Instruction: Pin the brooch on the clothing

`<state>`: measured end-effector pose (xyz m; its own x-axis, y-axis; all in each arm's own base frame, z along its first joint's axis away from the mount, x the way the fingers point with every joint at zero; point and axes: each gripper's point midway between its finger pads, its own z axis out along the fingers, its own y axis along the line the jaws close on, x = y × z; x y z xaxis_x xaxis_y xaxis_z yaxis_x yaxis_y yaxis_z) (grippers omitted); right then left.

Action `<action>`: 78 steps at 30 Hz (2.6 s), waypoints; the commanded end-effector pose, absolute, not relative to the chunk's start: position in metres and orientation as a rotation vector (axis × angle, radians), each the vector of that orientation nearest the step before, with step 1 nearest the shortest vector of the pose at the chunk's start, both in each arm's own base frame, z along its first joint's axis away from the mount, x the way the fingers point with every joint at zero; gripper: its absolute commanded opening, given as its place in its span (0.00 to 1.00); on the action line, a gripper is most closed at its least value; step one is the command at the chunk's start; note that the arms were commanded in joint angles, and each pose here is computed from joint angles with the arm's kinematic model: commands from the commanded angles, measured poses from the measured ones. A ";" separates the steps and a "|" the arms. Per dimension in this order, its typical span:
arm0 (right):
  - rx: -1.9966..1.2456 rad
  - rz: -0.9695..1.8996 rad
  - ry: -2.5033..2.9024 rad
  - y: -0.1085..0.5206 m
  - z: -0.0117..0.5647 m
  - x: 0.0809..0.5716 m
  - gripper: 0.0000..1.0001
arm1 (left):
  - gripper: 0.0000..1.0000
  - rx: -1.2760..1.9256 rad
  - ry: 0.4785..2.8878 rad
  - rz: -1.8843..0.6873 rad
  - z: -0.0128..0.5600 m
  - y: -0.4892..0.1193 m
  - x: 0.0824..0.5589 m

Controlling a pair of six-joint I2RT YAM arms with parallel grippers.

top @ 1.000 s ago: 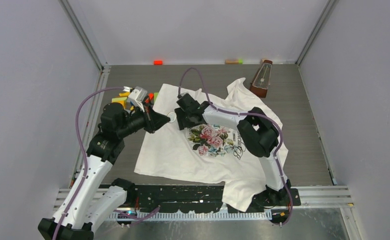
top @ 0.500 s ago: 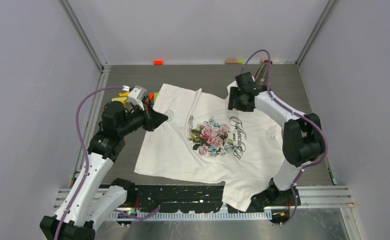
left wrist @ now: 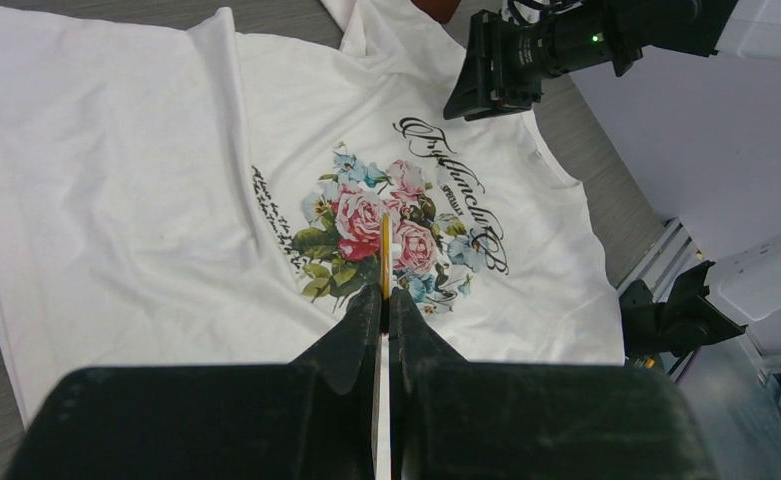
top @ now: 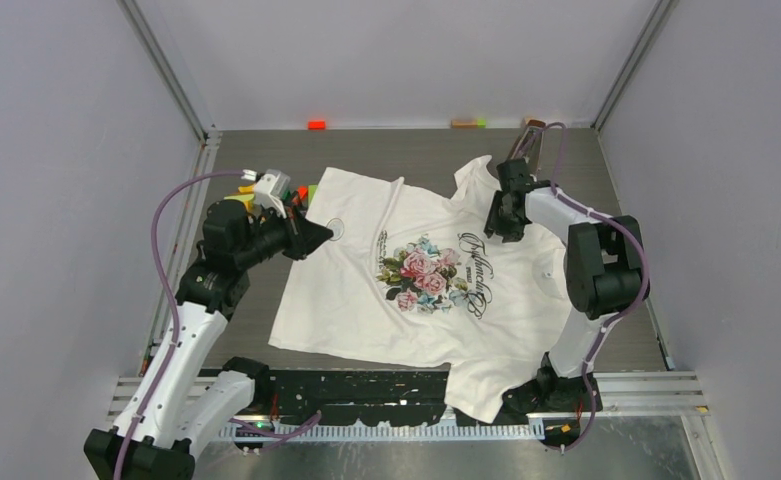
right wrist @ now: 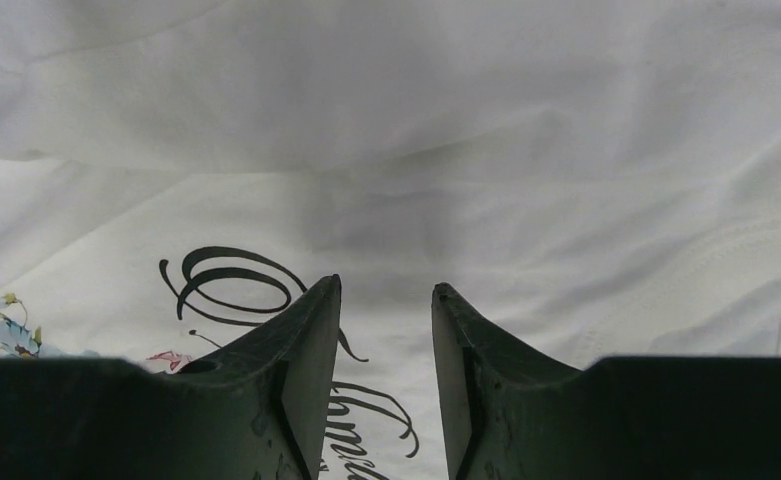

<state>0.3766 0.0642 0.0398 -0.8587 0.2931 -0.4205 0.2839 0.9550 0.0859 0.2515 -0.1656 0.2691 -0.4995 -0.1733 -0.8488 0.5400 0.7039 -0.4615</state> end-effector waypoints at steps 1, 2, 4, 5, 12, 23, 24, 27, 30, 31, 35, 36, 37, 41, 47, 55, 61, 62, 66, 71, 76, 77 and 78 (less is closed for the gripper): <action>0.441 0.144 2.611 0.080 0.040 0.398 0.44 | 0.00 0.308 1.860 -0.904 0.281 -0.166 0.248; 0.436 0.160 2.602 0.083 0.041 0.401 0.44 | 0.00 0.309 1.860 -0.906 0.281 -0.167 0.248; 0.431 0.168 2.592 0.085 0.041 0.405 0.45 | 0.00 0.308 1.858 -0.910 0.281 -0.167 0.248; 0.428 0.165 2.591 0.086 0.041 0.408 0.45 | 0.00 0.310 1.855 -0.913 0.282 -0.167 0.247; 0.427 0.054 2.620 0.081 0.029 0.413 0.46 | 0.00 0.312 1.848 -0.923 0.283 -0.168 0.246; 0.419 -0.057 2.670 0.069 0.012 0.402 0.31 | 0.00 0.311 1.840 -0.919 0.286 -0.168 0.245; 0.417 -0.057 2.671 0.069 0.013 0.402 0.29 | 0.00 0.307 1.842 -0.917 0.285 -0.168 0.245; 0.413 -0.044 2.664 0.071 0.016 0.402 0.19 | 0.00 0.307 1.847 -0.899 0.284 -0.168 0.246; 0.419 -0.010 2.650 0.074 0.022 0.402 0.03 | 0.00 0.284 1.874 -0.878 0.279 -0.169 0.252; 0.419 0.006 2.642 0.076 0.024 0.404 0.01 | 0.00 0.274 1.885 -0.888 0.278 -0.172 0.253; 0.417 0.085 2.621 0.084 0.034 0.404 0.03 | 0.00 0.235 1.902 -0.940 0.266 -0.208 0.265; 0.416 0.088 2.619 0.085 0.035 0.403 0.13 | 0.00 0.236 1.901 -0.951 0.262 -0.222 0.268; 0.411 0.093 2.610 0.085 0.040 0.403 0.19 | 0.00 0.231 1.902 -0.963 0.258 -0.235 0.273; 0.391 0.108 2.589 0.084 0.052 0.397 0.44 | 0.00 0.215 1.896 -1.052 0.249 -0.280 0.294; 0.397 0.184 2.591 0.092 0.049 0.384 0.43 | 0.00 0.155 1.875 -1.052 0.234 -0.318 0.335; 0.409 0.211 2.585 0.095 0.034 0.387 0.28 | 0.00 0.125 1.897 -1.018 0.196 -0.356 0.379; 0.404 0.215 2.587 0.096 0.030 0.390 0.15 | 0.00 0.150 1.910 -0.976 0.170 -0.389 0.396; 0.403 0.216 2.578 0.096 0.032 0.391 0.11 | 0.00 0.150 1.916 -0.973 0.164 -0.395 0.397; 0.404 0.243 2.546 0.097 0.037 0.388 0.01 | 0.00 0.173 1.932 -0.952 0.145 -0.419 0.397; 0.403 0.355 2.467 0.109 0.051 0.390 0.01 | 0.00 0.167 1.958 -0.896 0.121 -0.440 0.397; 0.385 0.464 2.401 0.119 0.065 0.387 0.00 | 0.00 0.173 1.988 -0.834 0.104 -0.455 0.396; 0.379 0.491 2.379 0.122 0.069 0.388 0.00 | 0.00 0.173 1.993 -0.821 0.101 -0.457 0.396; 0.378 0.501 2.374 0.123 0.069 0.386 0.01 | 0.00 0.173 2.001 -0.809 0.098 -0.458 0.396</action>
